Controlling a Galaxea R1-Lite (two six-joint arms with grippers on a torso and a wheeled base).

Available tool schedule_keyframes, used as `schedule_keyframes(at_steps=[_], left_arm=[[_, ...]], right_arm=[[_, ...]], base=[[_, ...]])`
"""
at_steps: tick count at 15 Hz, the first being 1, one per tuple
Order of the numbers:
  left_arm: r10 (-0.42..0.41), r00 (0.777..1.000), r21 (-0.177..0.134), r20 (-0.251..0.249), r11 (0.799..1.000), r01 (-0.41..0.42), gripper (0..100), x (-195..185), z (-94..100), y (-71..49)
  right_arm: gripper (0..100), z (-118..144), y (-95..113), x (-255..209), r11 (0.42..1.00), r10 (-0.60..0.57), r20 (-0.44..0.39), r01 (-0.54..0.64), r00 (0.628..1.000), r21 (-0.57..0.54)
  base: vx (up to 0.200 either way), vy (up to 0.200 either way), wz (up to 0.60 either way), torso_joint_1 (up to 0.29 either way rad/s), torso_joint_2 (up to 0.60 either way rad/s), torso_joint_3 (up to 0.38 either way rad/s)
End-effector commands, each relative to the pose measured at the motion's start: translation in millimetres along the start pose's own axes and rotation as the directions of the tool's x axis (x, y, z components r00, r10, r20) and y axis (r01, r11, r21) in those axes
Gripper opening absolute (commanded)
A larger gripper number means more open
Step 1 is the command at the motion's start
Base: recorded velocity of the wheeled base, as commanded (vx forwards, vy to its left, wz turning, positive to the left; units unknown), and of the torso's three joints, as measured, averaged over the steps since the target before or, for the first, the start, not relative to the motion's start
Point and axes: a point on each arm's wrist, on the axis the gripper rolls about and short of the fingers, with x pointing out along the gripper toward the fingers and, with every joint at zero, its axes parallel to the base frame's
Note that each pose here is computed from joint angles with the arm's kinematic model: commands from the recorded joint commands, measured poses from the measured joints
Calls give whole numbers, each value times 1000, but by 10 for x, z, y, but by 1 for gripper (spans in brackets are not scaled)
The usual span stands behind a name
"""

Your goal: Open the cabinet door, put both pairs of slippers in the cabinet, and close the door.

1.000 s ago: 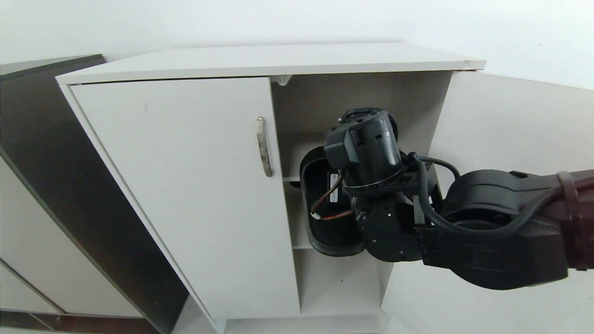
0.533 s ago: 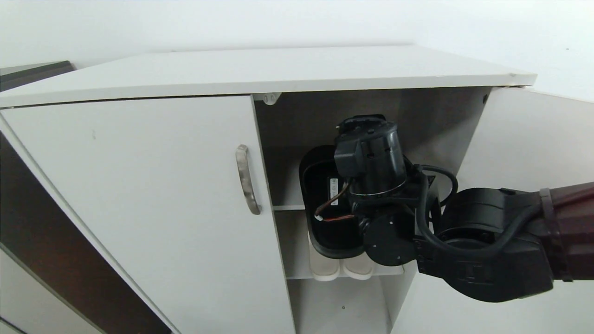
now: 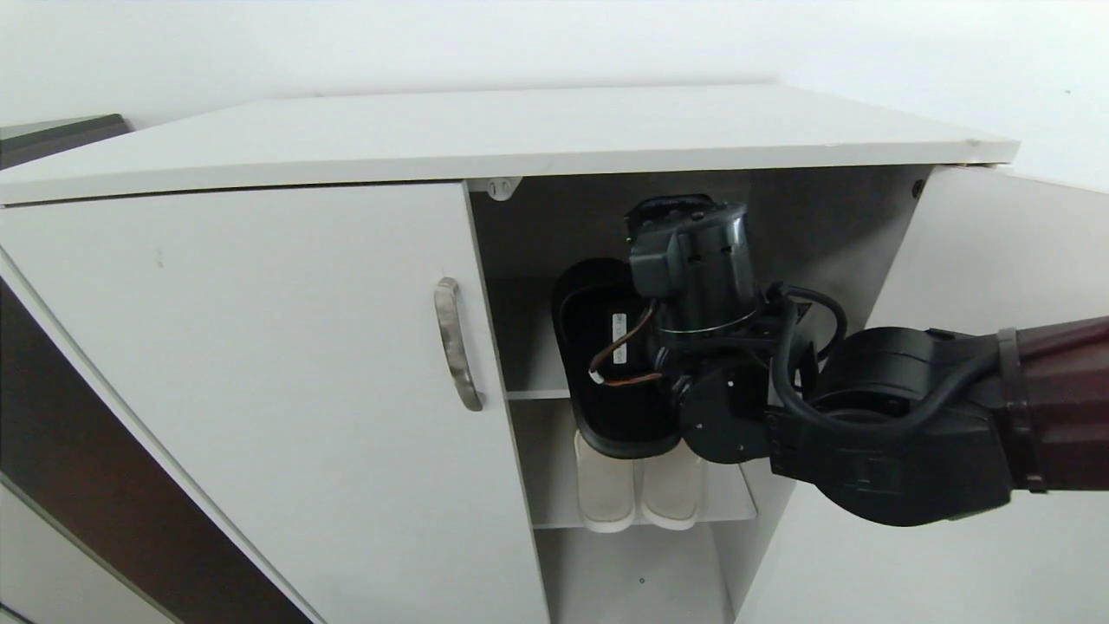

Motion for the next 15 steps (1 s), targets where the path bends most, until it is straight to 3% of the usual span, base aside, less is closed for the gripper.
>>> schedule_keyframes(at_steps=[1,8,15], left_arm=[[0,1000,0,-1,1000,0,0,1,0,0],[1,1000,-2,-1,1000,-1,0,1,0,0],[0,1000,-2,-1,1000,0,0,1,0,0]], right_arm=[[0,-4,22,208,1000,-29,6,29,1000,5],[0,-51,87,589,998,-57,0,57,998,-28],[0,-85,69,662,998,-59,-7,59,998,-31]], base=[[0,0,0,0,0,0],[0,0,0,0,0,0],[0,0,0,0,0,0]])
